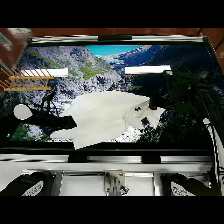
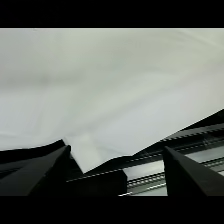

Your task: Fold the shirts.

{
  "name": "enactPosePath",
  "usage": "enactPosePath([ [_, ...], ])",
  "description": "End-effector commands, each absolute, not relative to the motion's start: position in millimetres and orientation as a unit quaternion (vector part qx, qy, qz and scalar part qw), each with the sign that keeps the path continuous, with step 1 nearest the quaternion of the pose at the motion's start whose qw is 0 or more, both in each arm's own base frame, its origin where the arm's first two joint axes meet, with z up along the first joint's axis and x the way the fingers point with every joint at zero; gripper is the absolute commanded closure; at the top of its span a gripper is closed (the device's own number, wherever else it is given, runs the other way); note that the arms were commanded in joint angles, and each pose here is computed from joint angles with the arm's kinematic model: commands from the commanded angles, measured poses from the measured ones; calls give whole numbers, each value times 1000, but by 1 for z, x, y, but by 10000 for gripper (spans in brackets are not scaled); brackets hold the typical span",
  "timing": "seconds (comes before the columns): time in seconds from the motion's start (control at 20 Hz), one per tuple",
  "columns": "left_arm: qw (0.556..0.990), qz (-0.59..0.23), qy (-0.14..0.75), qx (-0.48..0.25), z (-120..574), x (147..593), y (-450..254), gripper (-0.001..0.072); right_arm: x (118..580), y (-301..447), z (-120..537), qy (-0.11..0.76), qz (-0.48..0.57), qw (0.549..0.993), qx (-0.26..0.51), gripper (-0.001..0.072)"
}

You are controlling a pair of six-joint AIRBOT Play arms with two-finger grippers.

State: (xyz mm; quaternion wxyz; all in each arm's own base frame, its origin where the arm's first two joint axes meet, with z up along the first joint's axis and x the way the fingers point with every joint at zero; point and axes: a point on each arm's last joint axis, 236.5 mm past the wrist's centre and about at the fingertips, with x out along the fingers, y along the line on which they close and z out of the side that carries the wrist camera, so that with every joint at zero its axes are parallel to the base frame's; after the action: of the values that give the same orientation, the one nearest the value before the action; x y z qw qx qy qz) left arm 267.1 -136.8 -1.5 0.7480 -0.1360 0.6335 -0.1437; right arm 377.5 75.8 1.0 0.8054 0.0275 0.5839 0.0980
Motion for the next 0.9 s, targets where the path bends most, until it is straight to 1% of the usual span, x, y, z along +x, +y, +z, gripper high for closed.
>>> enactPosePath([
  [0.0,737,-137,650,-127,-5,259,-135,40,378,60,-1,586,72,807,7,88],
  [0.05,735,-143,653,-117,-6,255,-139,71,380,61,-1,584,67,809,14,87],
  [0.15,732,-129,667,-53,-15,246,-125,79,380,64,0,585,65,808,28,87],
  [0.2,729,-100,677,-26,-19,242,-107,78,377,68,-1,589,70,804,36,87],
  [0.25,723,-75,686,-5,-21,238,-90,71,372,74,-1,598,78,796,48,88],
  [0.3,713,-53,699,10,-22,231,-74,20,365,81,-2,608,90,787,56,87],
  [0.35,703,-36,710,17,-22,226,-61,13,357,87,-2,619,103,776,62,87],
  [0.45,701,-1,713,11,-18,224,-35,13,344,96,-2,637,122,758,69,87],
  [0.65,723,55,687,-46,-18,242,7,13,337,107,0,647,137,745,89,88],
  [0.7,725,59,683,-64,-23,246,12,13,337,109,1,646,140,745,93,88],
  [0.8,710,28,696,-100,-38,247,1,15,337,110,1,646,141,744,96,87],
  [0.85,704,18,702,-106,-46,248,-3,15,336,111,2,647,142,743,97,87],
])
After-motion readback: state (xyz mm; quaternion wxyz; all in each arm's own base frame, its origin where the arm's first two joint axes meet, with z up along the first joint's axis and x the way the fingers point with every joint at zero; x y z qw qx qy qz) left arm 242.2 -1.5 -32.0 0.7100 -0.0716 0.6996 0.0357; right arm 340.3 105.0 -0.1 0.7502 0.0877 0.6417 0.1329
